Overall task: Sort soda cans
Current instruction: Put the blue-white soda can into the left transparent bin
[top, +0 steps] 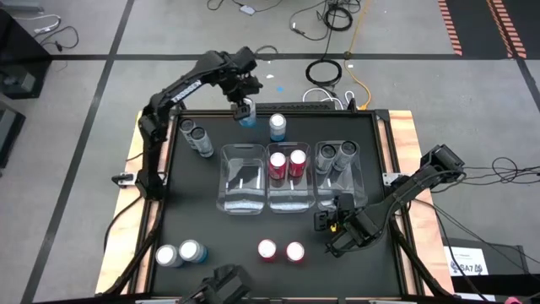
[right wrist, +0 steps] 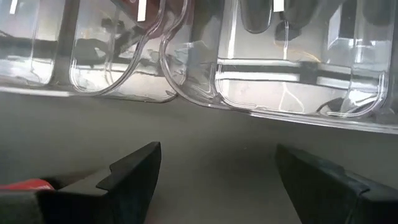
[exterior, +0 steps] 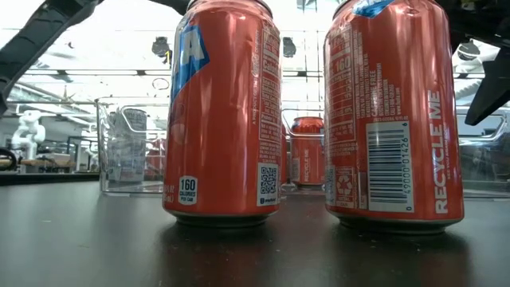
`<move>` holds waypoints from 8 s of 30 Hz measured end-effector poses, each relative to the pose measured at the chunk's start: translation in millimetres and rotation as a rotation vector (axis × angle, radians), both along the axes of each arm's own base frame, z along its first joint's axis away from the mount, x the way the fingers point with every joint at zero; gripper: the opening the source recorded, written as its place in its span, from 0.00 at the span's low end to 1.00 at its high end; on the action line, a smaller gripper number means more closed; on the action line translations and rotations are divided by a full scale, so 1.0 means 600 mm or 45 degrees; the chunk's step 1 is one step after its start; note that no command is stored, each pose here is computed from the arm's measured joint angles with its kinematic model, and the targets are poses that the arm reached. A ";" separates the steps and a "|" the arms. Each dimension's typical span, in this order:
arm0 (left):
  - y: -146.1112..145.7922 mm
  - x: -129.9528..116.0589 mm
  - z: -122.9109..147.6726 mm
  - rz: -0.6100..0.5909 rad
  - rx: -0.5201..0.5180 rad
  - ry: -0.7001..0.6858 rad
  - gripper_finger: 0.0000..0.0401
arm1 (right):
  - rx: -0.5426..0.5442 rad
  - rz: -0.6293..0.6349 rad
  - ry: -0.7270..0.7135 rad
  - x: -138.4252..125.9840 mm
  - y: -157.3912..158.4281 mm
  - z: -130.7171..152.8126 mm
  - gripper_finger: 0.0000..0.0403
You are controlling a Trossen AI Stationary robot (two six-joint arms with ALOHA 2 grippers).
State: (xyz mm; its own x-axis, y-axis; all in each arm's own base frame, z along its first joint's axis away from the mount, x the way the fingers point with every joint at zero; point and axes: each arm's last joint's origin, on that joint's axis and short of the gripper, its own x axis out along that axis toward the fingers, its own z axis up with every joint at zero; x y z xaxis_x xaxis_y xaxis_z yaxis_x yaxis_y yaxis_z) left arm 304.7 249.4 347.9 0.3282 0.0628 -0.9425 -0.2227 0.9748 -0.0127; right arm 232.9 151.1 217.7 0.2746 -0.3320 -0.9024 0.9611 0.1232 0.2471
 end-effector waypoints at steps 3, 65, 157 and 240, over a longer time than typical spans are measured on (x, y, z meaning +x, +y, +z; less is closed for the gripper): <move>-0.019 -0.022 0.031 0.077 -0.020 -0.025 0.75 | -0.009 0.030 0.011 0.000 0.000 0.000 0.77; -0.279 0.040 -0.188 0.325 -0.002 -0.058 0.79 | 0.030 0.206 -0.046 -0.017 0.044 0.001 0.77; -0.279 0.086 -0.096 0.118 0.119 -0.383 1.00 | 0.049 0.111 -0.134 -0.012 0.045 0.002 0.77; 0.013 0.194 -0.220 0.573 -0.191 -0.076 0.85 | 0.118 -0.124 -0.176 -0.004 0.031 0.002 0.77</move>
State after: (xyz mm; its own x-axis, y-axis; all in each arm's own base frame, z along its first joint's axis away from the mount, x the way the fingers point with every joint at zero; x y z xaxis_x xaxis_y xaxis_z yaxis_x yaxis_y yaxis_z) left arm 421.0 257.0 215.9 0.3535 0.0753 -0.9324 -0.6166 0.7683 -0.1717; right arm 230.3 169.9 218.6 0.3691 -0.2801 -0.8862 0.9234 0.0019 0.3839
